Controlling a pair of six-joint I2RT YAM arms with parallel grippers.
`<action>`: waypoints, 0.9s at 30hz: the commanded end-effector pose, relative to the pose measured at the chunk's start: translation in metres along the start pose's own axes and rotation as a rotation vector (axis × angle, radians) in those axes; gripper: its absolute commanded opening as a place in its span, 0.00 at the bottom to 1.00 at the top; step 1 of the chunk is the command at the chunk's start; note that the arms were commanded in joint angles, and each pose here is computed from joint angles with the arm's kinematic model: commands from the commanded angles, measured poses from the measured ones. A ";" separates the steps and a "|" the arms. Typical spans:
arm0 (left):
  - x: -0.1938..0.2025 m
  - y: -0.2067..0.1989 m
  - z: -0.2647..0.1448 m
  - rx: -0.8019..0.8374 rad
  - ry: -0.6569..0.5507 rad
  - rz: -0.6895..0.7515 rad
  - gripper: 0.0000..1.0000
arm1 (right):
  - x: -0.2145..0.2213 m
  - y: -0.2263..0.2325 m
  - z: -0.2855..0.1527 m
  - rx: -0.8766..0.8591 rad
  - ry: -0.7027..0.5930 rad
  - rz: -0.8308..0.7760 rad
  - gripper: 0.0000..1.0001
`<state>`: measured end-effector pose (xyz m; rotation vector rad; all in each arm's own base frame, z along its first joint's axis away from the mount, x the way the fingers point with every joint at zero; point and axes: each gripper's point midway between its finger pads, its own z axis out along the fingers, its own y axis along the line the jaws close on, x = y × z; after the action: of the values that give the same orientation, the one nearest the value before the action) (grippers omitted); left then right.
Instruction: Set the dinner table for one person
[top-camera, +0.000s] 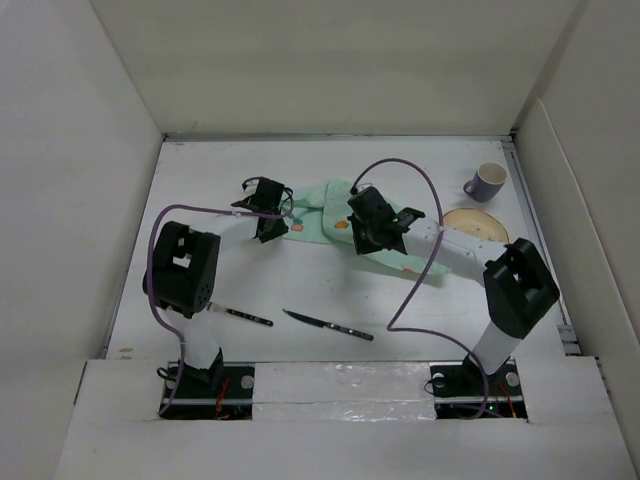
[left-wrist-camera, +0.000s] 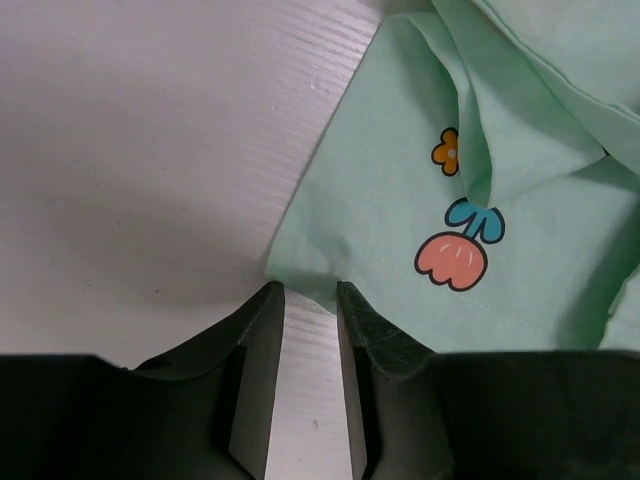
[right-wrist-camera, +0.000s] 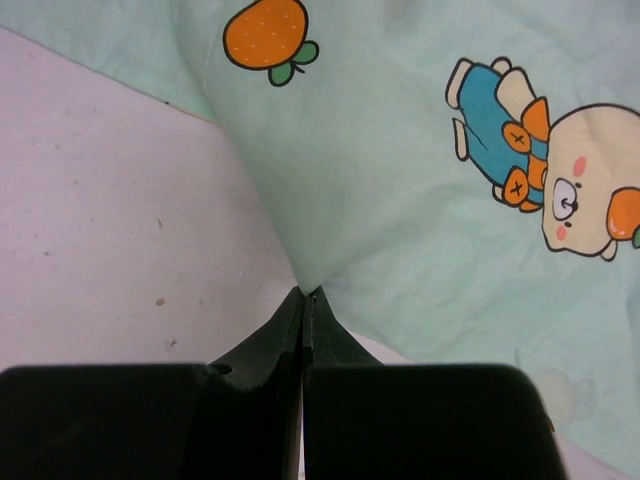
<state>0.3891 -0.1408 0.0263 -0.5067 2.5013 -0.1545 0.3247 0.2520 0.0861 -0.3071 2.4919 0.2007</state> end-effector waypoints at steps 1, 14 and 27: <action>0.001 0.013 0.008 -0.075 -0.002 0.012 0.25 | -0.015 0.010 -0.017 -0.055 -0.061 0.000 0.00; -0.032 0.052 -0.005 -0.204 -0.149 0.004 0.00 | -0.065 -0.001 -0.062 -0.105 -0.182 0.013 0.00; -0.031 0.048 -0.038 -0.108 -0.143 -0.014 0.00 | -0.165 -0.162 0.005 0.077 -0.247 0.490 0.00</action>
<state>0.3713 -0.0784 0.0384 -0.5856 2.4081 0.0717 0.4760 0.1502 0.1765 0.1834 2.2856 0.3594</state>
